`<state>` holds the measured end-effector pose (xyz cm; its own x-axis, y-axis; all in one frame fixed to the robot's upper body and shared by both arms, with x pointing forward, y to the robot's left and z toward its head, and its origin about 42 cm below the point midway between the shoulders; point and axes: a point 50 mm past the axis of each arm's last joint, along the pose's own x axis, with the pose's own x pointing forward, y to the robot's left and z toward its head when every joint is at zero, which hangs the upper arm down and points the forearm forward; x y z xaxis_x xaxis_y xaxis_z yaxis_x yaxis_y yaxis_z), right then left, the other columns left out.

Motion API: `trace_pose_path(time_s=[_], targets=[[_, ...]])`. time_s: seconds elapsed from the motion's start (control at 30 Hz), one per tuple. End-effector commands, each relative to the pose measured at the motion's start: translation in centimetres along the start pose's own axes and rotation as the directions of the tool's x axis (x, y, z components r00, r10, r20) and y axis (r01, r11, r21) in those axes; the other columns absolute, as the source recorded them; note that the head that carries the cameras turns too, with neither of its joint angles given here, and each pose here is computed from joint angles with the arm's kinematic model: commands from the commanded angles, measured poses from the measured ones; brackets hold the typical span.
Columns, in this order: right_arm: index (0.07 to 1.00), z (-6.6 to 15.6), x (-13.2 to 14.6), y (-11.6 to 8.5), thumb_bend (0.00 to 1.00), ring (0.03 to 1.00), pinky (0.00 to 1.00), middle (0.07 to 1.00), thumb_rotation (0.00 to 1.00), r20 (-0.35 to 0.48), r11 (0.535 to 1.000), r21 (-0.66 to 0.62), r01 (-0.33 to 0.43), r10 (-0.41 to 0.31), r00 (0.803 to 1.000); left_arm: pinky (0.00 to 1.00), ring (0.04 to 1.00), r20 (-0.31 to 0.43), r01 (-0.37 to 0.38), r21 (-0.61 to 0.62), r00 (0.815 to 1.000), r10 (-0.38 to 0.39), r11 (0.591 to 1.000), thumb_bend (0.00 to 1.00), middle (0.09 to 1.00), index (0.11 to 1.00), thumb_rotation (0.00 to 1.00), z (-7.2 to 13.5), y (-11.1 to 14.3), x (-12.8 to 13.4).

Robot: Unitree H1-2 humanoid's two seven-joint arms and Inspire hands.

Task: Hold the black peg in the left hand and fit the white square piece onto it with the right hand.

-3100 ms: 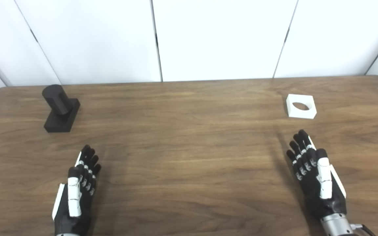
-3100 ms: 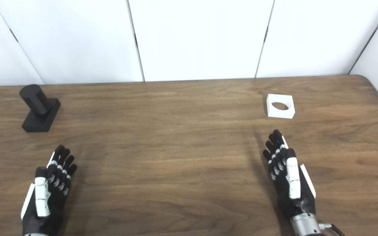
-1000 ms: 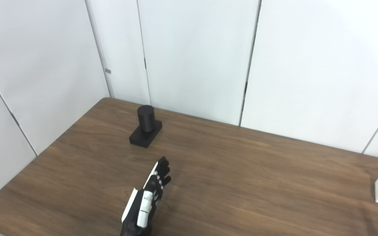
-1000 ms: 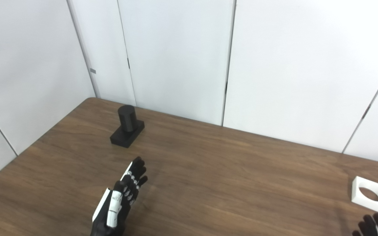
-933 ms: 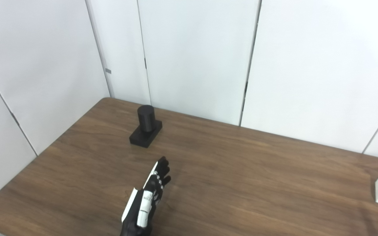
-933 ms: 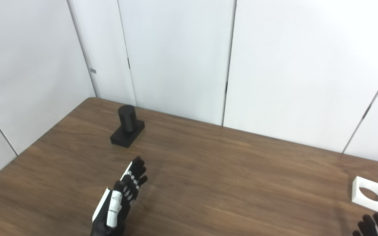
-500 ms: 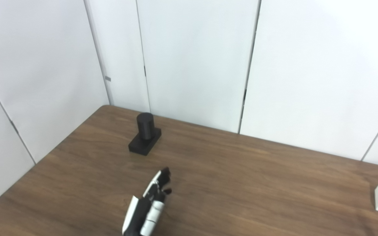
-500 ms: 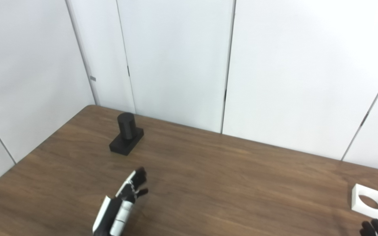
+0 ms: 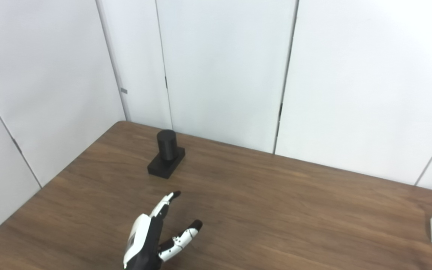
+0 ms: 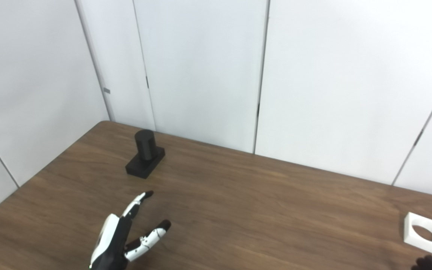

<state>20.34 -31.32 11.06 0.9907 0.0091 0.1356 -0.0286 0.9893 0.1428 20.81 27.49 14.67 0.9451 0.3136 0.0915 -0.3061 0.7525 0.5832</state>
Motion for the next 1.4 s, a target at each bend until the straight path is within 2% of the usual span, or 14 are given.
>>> trace_pose_path(time_s=[0.0, 0.13, 0.2, 0.37, 0.47, 0.67, 0.77, 1.03, 1.17, 1.37], targets=[[0.913, -0.9, -0.7, 0.8, 0.84, 0.959, 0.93, 0.946, 0.89, -0.005, 1.000, 0.019, -0.001, 0.001, 1.000, 0.93, 0.961, 0.085, -0.069, 0.048, 0.994, 0.064, 0.996, 0.83, 0.962, 0.923, 0.54, 1.8, 1.2, 2.1], [0.904, -0.9, -0.7, 0.9, 0.84, 0.946, 0.89, 0.943, 0.88, -0.005, 1.000, 0.017, -0.002, 0.002, 1.000, 0.84, 0.941, 0.049, -0.115, 0.192, 0.993, 0.108, 0.975, 0.89, 0.953, 0.910, 0.60, 1.8, 2.1, 3.5], [0.892, -0.9, -0.7, 0.9, 0.85, 0.929, 0.85, 0.932, 0.87, -0.008, 1.000, 0.031, 0.002, -0.002, 1.000, 0.85, 0.960, 0.021, -0.129, 0.255, 0.992, 0.128, 0.958, 0.94, 0.957, 0.906, 0.65, 1.8, 2.5, 4.1], [0.864, -1.0, -0.8, 1.0, 0.82, 0.911, 0.80, 0.910, 0.86, -0.011, 0.997, 0.074, 0.001, 0.000, 1.000, 0.98, 0.965, 0.002, -0.150, 0.396, 0.987, 0.162, 0.906, 0.98, 0.955, 0.890, 0.76, 2.0, 3.3, 5.4], [0.860, -1.0, -0.8, 1.0, 0.83, 0.905, 0.78, 0.907, 0.86, -0.011, 0.997, 0.071, -0.002, 0.003, 1.000, 1.00, 0.967, -0.009, -0.151, 0.455, 0.985, 0.174, 0.878, 0.98, 0.954, 0.891, 0.79, 2.1, 3.6, 6.2], [0.855, -0.9, -0.9, 1.2, 0.85, 0.910, 0.78, 0.907, 0.85, -0.012, 0.997, 0.073, -0.004, 0.004, 1.000, 0.94, 0.952, -0.035, -0.175, 0.485, 0.975, 0.219, 0.857, 0.97, 0.943, 0.873, 0.76, 1.7, 4.0, 8.5], [0.862, -0.9, -1.0, 1.2, 0.84, 0.919, 0.81, 0.911, 0.85, -0.012, 0.997, 0.076, -0.004, 0.005, 1.000, 0.92, 0.946, -0.040, -0.174, 0.501, 0.974, 0.223, 0.848, 0.95, 0.935, 0.868, 0.74, 1.4, 4.1, 9.8], [0.882, -0.8, -1.1, 1.4, 0.85, 0.939, 0.85, 0.928, 0.85, -0.013, 0.997, 0.072, -0.005, 0.006, 1.000, 0.91, 0.933, -0.049, -0.185, 0.538, 0.967, 0.250, 0.822, 0.91, 0.920, 0.845, 0.69, 0.5, 4.0, 13.2], [0.874, -0.6, -1.2, 1.5, 0.86, 0.934, 0.84, 0.919, 0.84, -0.011, 0.997, 0.073, -0.004, 0.005, 1.000, 0.92, 0.938, -0.070, -0.162, 0.550, 0.969, 0.239, 0.819, 0.90, 0.925, 0.842, 0.68, 0.2, 3.7, 14.8], [0.879, -0.5, -1.3, 1.6, 0.87, 0.927, 0.83, 0.913, 0.84, -0.010, 0.997, 0.070, -0.006, 0.006, 1.000, 0.90, 0.941, -0.072, -0.146, 0.595, 0.970, 0.233, 0.790, 0.91, 0.935, 0.846, 0.69, 0.1, 3.1, 16.3]])
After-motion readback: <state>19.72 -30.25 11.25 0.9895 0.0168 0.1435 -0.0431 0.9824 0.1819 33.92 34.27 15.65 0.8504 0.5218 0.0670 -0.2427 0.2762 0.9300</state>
